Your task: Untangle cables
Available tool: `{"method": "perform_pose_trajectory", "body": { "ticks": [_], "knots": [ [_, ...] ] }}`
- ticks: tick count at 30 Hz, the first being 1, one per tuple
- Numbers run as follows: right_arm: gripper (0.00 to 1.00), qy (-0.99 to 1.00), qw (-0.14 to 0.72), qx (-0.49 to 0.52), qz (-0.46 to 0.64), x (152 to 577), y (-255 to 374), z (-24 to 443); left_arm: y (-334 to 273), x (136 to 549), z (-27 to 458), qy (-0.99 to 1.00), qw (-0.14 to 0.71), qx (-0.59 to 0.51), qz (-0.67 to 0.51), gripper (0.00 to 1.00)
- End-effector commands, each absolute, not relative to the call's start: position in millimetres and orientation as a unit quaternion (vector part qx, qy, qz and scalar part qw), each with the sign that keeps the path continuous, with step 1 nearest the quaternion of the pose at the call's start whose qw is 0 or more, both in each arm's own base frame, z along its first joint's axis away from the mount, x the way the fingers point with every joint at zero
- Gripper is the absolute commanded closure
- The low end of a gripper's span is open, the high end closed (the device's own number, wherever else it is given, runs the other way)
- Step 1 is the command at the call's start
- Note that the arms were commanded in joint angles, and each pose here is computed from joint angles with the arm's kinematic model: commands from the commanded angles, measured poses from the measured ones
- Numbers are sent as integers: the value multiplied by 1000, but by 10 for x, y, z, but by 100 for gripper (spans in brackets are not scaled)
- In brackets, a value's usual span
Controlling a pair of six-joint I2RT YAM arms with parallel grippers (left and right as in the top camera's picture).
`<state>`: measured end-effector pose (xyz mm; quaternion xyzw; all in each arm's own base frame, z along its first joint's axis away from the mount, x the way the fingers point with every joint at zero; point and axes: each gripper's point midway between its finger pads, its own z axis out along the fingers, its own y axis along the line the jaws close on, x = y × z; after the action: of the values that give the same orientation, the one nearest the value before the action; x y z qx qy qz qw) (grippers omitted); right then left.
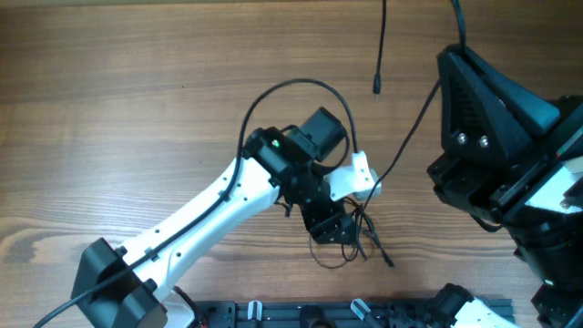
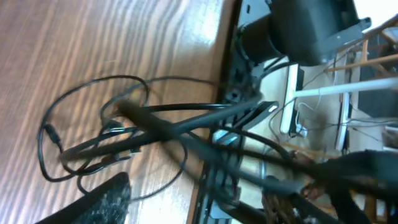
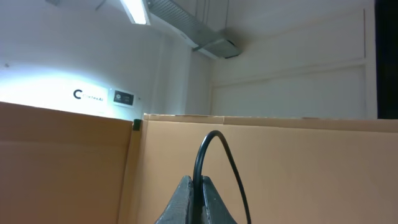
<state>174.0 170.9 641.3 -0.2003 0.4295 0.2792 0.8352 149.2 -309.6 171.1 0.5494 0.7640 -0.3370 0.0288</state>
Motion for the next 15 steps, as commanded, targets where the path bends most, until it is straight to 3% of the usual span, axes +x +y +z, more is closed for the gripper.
{"method": "perform_pose_trajectory", "body": {
  "ticks": [1, 3, 5, 11, 15],
  "knots": [
    [96, 422, 846, -189, 266, 1714, 1613, 6480, -3135, 1420, 1694, 755, 25, 561, -337, 59],
    [96, 422, 846, -189, 266, 1714, 1613, 6480, -3095, 1482, 1643, 764, 32, 564, -314, 82],
    [96, 423, 846, -189, 266, 1715, 1611, 6480, -3067, 1555, 1601, 772, 41, 563, -292, 91],
    [96, 431, 847, -175, 257, 1761, 1567, 6469, -2936, 2012, 1458, 851, 91, 484, -182, 96],
    [96, 443, 844, -171, 250, 1802, 1559, 6428, -2502, 2537, 1399, 928, 145, 341, -48, 96]
  ]
}}
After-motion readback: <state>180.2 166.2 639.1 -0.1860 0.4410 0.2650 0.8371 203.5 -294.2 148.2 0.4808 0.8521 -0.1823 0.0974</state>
